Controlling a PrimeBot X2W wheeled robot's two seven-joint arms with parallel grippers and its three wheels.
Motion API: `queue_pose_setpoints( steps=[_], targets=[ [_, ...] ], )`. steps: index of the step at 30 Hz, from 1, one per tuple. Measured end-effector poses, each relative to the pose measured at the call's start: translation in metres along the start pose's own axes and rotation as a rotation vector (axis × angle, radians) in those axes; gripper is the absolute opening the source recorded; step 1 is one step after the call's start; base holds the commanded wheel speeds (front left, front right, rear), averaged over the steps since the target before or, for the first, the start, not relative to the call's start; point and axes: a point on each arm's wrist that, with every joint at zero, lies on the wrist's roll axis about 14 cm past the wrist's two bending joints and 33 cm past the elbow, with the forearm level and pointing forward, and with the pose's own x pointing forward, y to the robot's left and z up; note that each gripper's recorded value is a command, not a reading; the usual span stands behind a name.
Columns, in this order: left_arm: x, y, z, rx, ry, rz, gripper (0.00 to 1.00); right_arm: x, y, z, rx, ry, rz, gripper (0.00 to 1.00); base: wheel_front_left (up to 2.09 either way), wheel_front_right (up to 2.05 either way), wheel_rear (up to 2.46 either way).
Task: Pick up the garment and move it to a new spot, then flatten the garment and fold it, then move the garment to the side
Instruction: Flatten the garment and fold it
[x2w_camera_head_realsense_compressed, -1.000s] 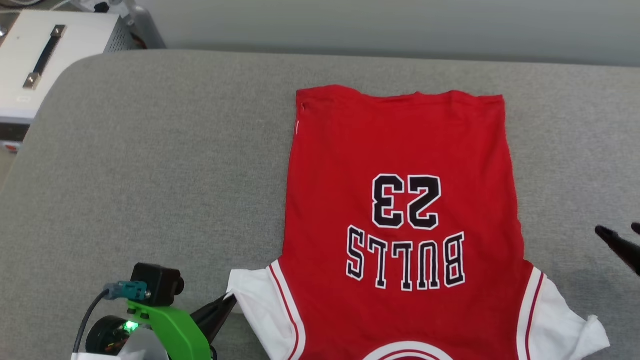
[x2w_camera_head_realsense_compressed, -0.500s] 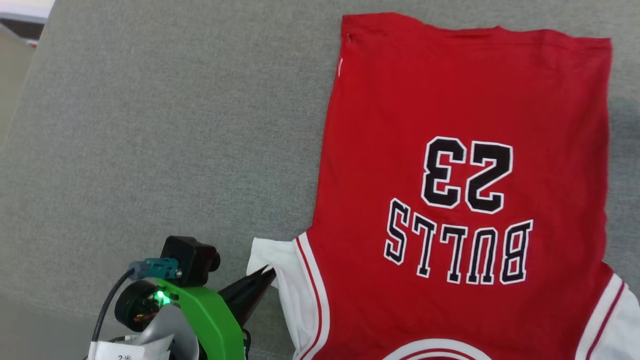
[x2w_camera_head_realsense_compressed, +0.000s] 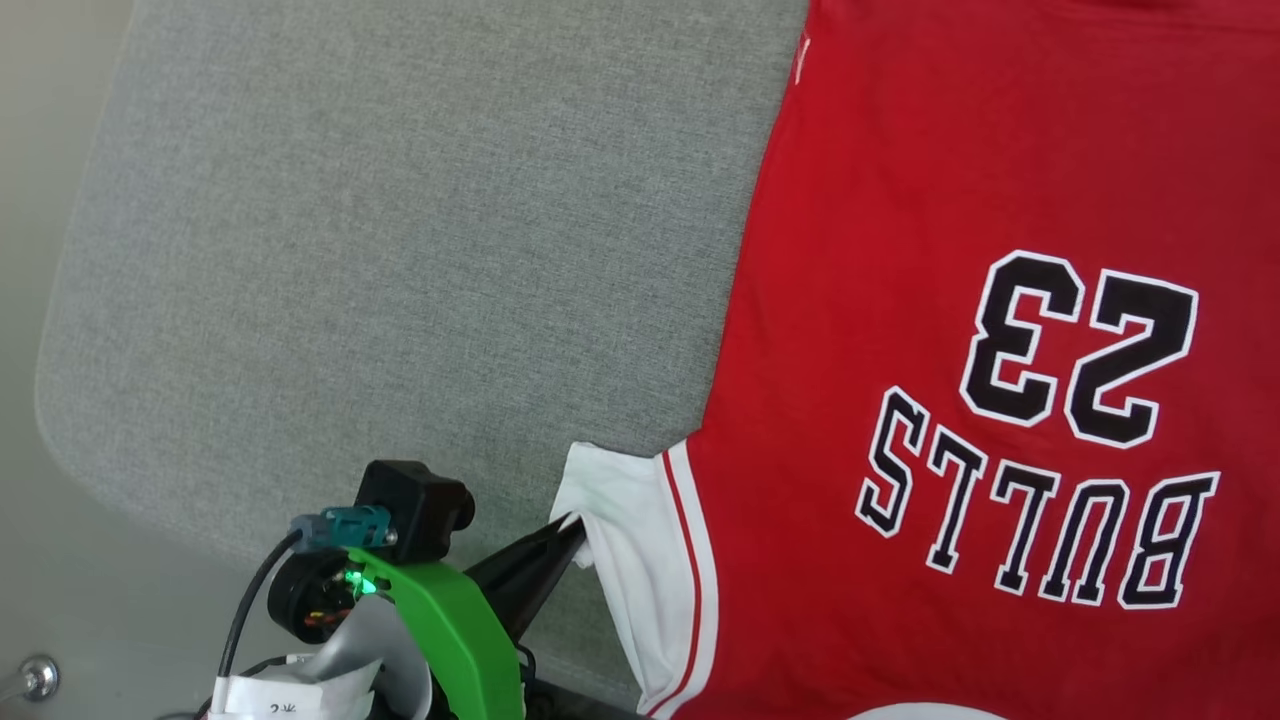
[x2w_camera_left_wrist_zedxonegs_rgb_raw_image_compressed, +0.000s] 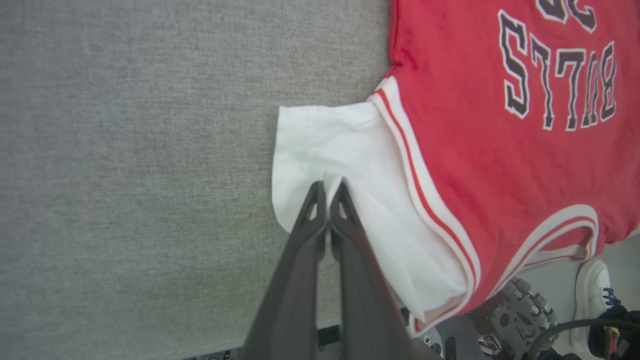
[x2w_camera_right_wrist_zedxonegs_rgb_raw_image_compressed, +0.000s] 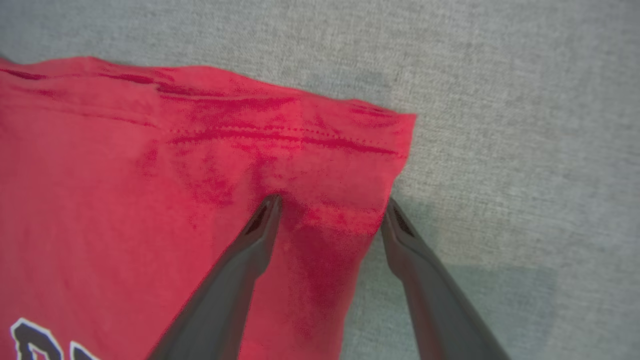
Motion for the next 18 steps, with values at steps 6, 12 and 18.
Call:
queue_pose_setpoints(
  steps=[6,12,18],
  targets=[
    [0.002,0.007,-0.009,-0.024,0.019,0.022,0.00,0.019,0.008,-0.001,-0.027,0.020,0.016,1.00,0.00,0.00,0.00],
    [0.000,0.010,-0.009,-0.028,0.010,0.035,0.00,0.021,0.007,-0.004,-0.050,0.036,0.002,0.00,0.00,0.00,0.00],
    [-0.002,0.011,-0.004,-0.021,-0.018,0.039,0.00,0.017,0.008,-0.008,-0.059,0.033,0.000,0.00,0.00,0.00,0.00]
  ],
)
